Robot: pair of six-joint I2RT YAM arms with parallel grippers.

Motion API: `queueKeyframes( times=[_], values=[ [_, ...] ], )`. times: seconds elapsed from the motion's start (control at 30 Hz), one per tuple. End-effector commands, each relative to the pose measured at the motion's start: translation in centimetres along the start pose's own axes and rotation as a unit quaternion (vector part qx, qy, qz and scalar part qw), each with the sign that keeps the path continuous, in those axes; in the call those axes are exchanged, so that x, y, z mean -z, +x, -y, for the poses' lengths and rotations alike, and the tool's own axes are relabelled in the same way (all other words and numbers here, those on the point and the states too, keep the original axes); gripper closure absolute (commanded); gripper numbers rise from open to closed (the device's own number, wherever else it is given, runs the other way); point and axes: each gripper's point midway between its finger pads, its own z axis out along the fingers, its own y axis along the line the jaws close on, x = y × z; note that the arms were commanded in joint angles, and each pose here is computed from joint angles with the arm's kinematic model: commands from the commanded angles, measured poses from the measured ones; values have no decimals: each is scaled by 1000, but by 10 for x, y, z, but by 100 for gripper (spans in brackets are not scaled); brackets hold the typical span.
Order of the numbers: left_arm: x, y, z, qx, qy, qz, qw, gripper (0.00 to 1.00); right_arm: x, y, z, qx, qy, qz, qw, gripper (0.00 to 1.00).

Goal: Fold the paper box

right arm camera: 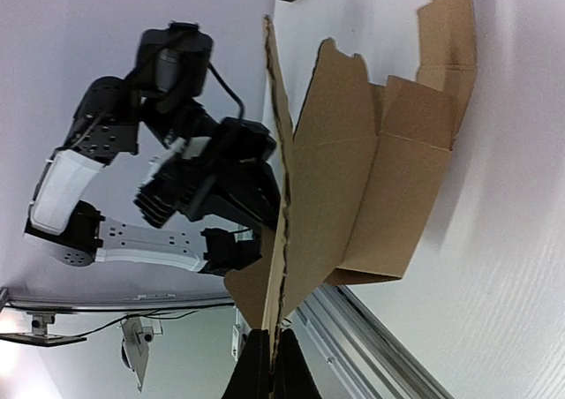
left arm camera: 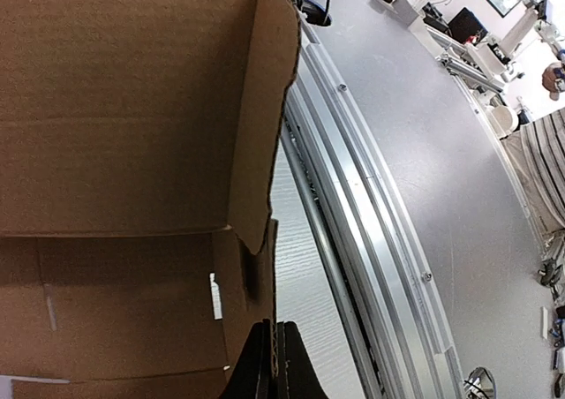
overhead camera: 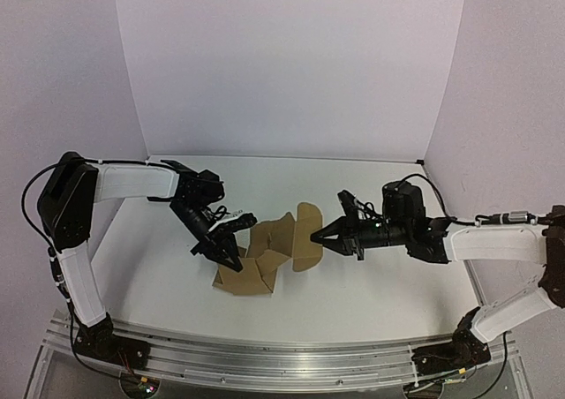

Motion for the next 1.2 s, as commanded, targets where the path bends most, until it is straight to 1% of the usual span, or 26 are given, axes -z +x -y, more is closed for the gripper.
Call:
queueKeyframes(
  times=[0.0,0.17,0.37,0.47,0.67,0.77,0.83,1.0,1.1,1.17],
  values=[
    [4,-16,-17,-14,-25,25,999,100,-2,6,23,16,16,-2,1000,98],
    [-1,-2,-25,-1,-32,3,999,100,2,21,55,3,39,-20,999,97],
    [-3,6,-26,0,-34,-9,999,100,16,37,102,-24,86,-14,996,97],
    [-4,11,-31,3,-40,-18,999,100,17,43,115,-32,100,-20,994,97],
    [-4,4,-47,30,-52,-12,998,100,3,42,112,-25,92,-52,994,97],
    [-4,0,-56,53,-53,-10,997,100,-1,43,116,-23,98,-64,993,96],
    [-5,1,-57,64,-49,-10,997,100,-4,43,122,-26,106,-70,992,96],
    [-7,-4,-59,81,-49,-3,996,100,-14,40,120,-22,103,-86,991,95],
    [-7,-4,-66,91,-58,-8,994,100,-13,43,126,-20,113,-93,989,94],
    [-7,-3,-71,99,-65,-11,993,100,-11,46,133,-23,124,-96,987,91]
  ],
)
